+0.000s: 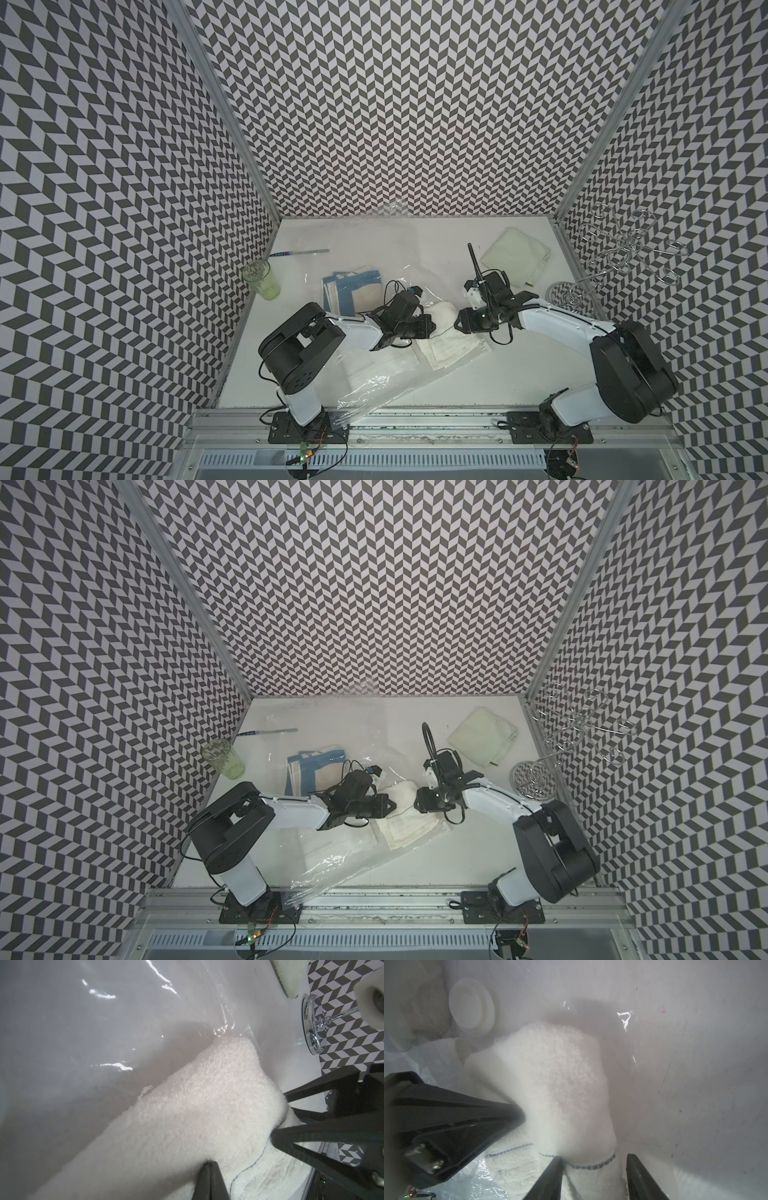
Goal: Place the folded towel into the vacuum bag
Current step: Pick up the towel from the vacuum bag.
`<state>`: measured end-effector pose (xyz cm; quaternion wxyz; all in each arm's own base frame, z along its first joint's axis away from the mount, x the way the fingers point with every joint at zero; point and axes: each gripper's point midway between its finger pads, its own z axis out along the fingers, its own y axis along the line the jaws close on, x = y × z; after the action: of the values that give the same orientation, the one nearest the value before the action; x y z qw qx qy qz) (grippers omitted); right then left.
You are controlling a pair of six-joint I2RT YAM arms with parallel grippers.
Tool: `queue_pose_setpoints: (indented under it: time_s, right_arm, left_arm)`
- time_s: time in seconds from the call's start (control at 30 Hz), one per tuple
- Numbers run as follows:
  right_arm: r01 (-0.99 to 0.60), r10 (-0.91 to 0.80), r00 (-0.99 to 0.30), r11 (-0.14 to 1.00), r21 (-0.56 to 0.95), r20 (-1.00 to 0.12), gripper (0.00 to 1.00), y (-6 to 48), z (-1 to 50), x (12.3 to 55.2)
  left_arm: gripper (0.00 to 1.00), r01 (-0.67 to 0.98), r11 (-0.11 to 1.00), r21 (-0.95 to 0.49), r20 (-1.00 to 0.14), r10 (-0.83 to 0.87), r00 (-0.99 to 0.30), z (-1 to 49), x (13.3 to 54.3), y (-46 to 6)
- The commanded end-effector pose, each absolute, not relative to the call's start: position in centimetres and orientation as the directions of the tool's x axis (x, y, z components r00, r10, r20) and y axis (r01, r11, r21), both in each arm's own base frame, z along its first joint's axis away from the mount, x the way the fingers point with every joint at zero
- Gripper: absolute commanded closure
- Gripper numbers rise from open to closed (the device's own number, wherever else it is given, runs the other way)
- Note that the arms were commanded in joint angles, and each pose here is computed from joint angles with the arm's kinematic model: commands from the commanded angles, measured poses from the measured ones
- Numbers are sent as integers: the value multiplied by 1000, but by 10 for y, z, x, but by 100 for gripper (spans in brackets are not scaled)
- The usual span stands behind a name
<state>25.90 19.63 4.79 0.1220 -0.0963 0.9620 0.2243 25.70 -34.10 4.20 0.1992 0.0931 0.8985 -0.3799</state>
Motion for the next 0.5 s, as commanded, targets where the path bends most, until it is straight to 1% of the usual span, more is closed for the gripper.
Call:
queue_pose_setpoints:
  time_s: [0.0,0.07,0.1,0.13,0.2,0.27,0.3,0.37,0.47]
  right_arm:
    - [-292,-155,-937,841,456,-314,55,214,53,262]
    - [-301,-168,-936,838,456,-309,61,219,51,258]
    - [-305,-177,-933,849,432,-313,72,221,50,257]
    - [-316,-190,-919,878,360,-345,80,222,54,260]
    - [-350,-242,-881,911,218,-407,87,230,66,258]
    - [-383,-290,-848,914,136,-444,90,244,78,252]
    - [-398,-303,-836,909,127,-457,92,253,84,247]
    - [-428,-317,-835,888,169,-450,93,271,85,234]
    - [-433,-298,-871,842,321,-391,93,295,68,214]
  left_arm:
    - [93,314,696,-646,-419,21,-908,34,254,-338]
    - [93,315,695,-646,-419,22,-908,33,255,-340]
    - [94,315,695,-647,-417,24,-909,32,255,-340]
    - [94,314,697,-645,-415,26,-910,30,255,-341]
    - [95,312,698,-644,-411,28,-911,27,255,-341]
    - [96,309,700,-644,-409,26,-912,24,255,-340]
    - [96,306,698,-648,-408,22,-913,23,256,-339]
    - [97,301,685,-663,-402,14,-916,22,256,-338]
    - [97,300,661,-688,-410,-13,-912,27,257,-335]
